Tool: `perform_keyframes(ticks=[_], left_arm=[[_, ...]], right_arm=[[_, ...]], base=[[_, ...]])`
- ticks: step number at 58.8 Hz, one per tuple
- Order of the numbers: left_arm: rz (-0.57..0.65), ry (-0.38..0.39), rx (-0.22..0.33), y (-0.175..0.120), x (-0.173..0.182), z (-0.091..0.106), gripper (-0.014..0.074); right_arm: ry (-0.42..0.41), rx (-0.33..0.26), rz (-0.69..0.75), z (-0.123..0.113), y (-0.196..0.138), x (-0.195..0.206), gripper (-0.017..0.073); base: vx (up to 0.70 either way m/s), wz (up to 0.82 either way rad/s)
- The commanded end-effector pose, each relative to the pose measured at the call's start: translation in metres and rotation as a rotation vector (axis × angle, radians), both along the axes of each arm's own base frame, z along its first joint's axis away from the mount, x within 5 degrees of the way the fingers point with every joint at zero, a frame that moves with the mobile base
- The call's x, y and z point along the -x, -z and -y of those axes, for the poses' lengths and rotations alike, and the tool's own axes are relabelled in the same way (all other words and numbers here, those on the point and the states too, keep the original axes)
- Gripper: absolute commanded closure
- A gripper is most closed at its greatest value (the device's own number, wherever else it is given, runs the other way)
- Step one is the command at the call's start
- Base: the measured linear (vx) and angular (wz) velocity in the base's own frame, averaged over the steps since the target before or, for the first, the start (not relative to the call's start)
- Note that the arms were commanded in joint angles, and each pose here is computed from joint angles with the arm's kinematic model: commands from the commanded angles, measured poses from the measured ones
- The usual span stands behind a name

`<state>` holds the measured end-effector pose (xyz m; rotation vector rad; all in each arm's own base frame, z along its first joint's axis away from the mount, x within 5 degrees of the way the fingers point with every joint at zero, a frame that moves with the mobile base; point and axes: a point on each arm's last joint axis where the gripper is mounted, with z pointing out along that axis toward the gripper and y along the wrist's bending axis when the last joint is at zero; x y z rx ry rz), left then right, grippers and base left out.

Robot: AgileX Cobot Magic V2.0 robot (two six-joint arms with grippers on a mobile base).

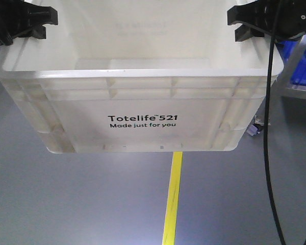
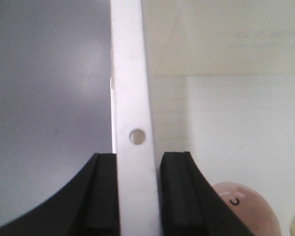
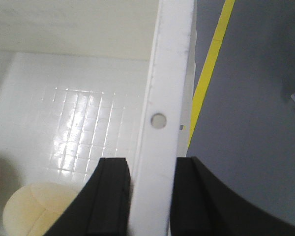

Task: Place moving items into box and shelve
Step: 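Keep both grippers clamped on the tote rim while driving across the floor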

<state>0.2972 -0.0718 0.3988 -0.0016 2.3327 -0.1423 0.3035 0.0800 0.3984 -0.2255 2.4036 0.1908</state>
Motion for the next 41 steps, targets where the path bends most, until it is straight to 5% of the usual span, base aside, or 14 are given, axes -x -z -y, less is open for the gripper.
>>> perform_keyframes(ticks=[1,41], left_arm=[[0.233,0.014,0.018,-0.0385,0.0062,-0.0027,0.0616],[0.234,0.014,0.018,-0.0386,0.0061,-0.0027,0.0616]], right_arm=[[0.000,-0.054,0.215,0.0035,-0.0388,0.0079,0.0572],[0.000,-0.054,0.215,0.0035,-0.0388,0.0080,0.0572]], base=[[0.63,0.04],[0.65,-0.01]])
